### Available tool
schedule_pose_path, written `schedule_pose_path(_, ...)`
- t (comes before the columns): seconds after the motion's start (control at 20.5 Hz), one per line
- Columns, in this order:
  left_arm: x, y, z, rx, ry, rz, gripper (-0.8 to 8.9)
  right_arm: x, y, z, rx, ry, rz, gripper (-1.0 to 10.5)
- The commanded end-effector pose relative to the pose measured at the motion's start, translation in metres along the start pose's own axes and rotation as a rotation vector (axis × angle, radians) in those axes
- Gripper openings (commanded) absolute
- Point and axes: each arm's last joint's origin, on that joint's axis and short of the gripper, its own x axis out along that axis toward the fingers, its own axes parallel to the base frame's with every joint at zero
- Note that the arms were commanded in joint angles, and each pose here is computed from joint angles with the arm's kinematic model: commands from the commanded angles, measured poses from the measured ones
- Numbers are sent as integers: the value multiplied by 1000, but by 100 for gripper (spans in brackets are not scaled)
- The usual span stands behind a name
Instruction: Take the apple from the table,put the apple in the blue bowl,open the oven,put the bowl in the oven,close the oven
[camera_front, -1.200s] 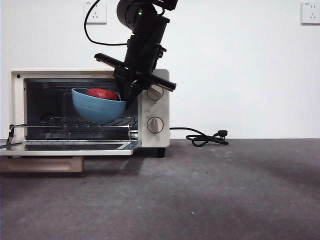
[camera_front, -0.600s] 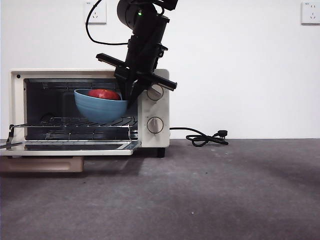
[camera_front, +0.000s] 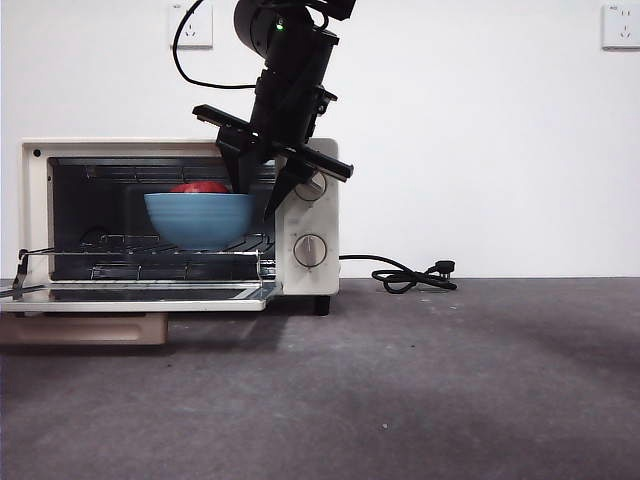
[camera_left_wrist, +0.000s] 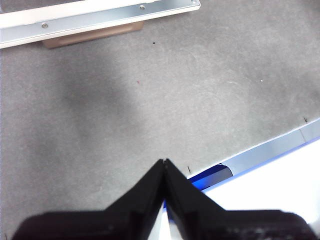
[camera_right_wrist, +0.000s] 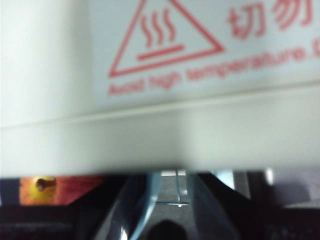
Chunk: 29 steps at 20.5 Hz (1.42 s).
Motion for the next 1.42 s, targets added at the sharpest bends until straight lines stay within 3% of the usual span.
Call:
schedule_pose_path(0.05,2,0,-1,9,7,0,-5,3,1,-3,-6,1,-13,159)
schedule_pose_path(0.73,2,3,-1,18,-14,102,-5,-50,17,-2,-181,-126,-22,159)
schedule_pose_path(0.98,2,4,0,18,-18,124,-6,-80,20,-2,-282,-147,-16,159)
schedule_pose_path(1.42,10,5,8,30,3,147,-8,-159,10,-4,-497,-215,-133,155)
